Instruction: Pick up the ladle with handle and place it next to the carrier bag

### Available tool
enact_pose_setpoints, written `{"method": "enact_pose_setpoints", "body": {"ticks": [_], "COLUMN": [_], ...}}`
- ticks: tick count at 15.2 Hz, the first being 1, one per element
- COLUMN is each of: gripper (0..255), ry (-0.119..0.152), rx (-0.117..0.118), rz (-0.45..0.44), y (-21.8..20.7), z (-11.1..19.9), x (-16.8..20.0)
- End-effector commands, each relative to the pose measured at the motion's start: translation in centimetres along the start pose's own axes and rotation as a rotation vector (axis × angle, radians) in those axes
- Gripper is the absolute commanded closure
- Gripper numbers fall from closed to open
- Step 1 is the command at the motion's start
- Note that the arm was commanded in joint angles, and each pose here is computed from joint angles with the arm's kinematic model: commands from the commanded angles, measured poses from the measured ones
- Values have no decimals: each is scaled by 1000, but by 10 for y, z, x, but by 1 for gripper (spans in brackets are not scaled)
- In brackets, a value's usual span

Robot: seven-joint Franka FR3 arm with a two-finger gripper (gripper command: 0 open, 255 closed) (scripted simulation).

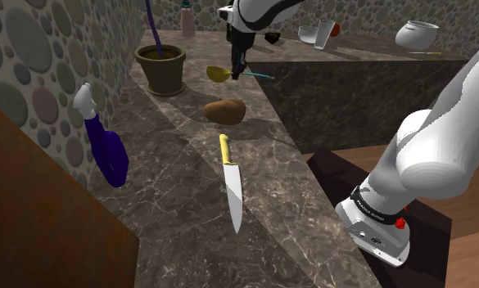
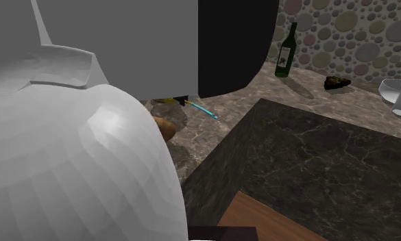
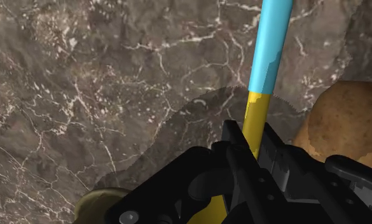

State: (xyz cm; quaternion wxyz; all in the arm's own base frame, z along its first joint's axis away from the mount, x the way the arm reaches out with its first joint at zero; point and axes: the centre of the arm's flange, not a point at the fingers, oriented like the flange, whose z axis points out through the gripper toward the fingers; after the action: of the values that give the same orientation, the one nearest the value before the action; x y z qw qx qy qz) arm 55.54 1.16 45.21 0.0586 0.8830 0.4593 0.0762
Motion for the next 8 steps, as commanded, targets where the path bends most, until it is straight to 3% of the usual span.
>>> {"method": "enact_pose_setpoints", "body": {"ticks": [1, 8], "gripper": [255, 255], "ry": [0, 0], "rx": [0, 0], "rz": [0, 0], "y": [2, 8], "z": [-11, -47], "x": [1, 4]}}
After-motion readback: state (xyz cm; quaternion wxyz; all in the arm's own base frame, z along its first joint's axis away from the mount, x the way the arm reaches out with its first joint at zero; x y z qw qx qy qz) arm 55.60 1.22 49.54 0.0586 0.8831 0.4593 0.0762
